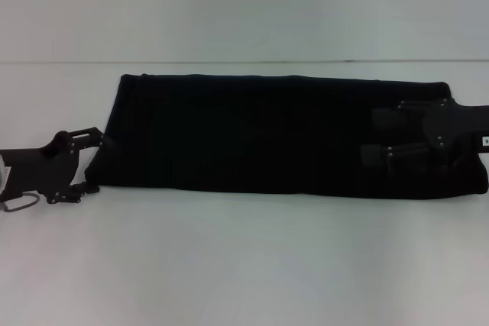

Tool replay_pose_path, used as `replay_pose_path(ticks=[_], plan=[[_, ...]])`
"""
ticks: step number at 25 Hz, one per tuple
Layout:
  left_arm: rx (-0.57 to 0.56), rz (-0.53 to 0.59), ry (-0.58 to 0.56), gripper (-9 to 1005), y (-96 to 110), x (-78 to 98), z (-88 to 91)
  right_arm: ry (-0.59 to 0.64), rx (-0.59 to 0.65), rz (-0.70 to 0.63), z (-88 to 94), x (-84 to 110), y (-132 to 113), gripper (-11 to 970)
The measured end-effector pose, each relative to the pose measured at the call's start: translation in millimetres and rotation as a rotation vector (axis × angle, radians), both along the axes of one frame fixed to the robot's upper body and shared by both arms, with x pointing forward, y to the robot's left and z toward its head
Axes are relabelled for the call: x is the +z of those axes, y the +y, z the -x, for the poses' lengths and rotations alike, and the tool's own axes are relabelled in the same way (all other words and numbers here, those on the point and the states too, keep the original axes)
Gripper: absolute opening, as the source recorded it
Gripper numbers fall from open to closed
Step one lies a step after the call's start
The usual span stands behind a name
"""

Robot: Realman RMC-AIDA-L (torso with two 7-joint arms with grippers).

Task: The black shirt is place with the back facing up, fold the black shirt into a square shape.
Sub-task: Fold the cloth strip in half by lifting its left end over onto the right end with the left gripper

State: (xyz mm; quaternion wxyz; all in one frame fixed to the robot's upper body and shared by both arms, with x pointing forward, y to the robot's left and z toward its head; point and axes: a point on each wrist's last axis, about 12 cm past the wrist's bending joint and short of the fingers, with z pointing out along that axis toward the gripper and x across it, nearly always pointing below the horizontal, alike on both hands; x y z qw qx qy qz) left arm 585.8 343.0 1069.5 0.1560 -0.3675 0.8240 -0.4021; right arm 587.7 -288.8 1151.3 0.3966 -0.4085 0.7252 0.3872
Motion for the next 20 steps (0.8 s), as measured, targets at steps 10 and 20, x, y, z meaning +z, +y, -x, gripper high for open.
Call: replay_pose_path(ticks=[10,20], plan=[[-0.019,-0.023,-0.013,883,-2.9,1.2,-4.4,-0.006,0.005,-0.011,-0.2,2.5,0.0,916],[-0.017,0.025,-0.035,884,1.6,6.9,-1.4,-0.005,0.004,-0.011,-0.4,2.9,-0.7,917]])
